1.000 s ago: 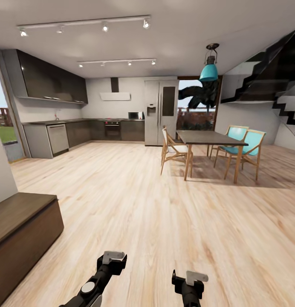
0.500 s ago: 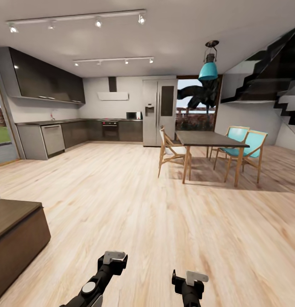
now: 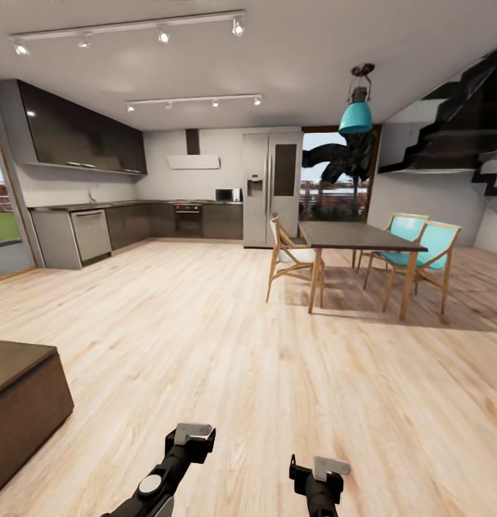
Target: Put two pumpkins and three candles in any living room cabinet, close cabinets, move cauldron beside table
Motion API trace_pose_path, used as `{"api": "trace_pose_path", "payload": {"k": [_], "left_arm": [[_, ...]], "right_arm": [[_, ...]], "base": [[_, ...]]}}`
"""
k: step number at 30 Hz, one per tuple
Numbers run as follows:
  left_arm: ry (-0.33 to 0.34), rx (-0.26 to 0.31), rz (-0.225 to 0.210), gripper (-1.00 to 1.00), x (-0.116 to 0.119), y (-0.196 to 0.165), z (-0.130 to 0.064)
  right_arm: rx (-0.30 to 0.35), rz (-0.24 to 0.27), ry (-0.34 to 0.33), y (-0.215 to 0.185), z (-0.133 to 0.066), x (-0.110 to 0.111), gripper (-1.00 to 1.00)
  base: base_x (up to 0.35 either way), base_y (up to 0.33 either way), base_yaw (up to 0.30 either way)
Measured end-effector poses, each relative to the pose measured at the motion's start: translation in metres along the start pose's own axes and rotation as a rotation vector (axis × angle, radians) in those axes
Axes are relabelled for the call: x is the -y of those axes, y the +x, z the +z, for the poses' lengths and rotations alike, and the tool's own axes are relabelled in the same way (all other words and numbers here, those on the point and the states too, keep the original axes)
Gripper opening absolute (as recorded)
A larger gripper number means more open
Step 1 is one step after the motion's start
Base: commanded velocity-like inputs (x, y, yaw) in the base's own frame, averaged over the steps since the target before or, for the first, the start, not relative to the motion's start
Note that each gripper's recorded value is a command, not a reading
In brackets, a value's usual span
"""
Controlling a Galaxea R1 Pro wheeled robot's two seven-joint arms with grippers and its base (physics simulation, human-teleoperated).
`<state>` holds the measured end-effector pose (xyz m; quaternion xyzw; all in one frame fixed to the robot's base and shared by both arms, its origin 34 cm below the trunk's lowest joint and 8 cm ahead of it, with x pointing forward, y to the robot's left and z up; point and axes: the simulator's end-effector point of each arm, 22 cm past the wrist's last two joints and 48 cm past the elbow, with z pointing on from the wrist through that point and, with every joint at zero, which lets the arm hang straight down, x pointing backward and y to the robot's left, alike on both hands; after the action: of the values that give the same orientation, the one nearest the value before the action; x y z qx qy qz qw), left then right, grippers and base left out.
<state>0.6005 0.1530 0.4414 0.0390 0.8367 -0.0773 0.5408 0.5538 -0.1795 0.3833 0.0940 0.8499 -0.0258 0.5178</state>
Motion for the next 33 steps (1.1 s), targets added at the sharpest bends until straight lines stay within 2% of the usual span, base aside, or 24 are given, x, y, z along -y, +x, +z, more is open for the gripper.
{"api": "trace_pose_path", "payload": {"k": [11, 21, 33], "left_arm": [[0.001, 0.006, 0.001, 1.00, 0.001, -0.003, -0.001], [0.022, 0.004, 0.026, 1.00, 0.011, 0.000, -0.002], [0.023, 0.009, 0.031, 1.00, 0.012, -0.002, -0.003]], "right_arm": [[0.004, 0.001, -0.002, -0.002, -0.001, -0.001, 1.00], [0.008, 0.002, -0.005, -0.004, -0.001, -0.002, 1.00], [0.013, 0.002, -0.007, -0.006, -0.002, -0.003, 1.00]], "base": [[0.006, -0.006, 0.267], [0.000, 0.000, 0.278], [0.000, 0.000, 0.278]]}}
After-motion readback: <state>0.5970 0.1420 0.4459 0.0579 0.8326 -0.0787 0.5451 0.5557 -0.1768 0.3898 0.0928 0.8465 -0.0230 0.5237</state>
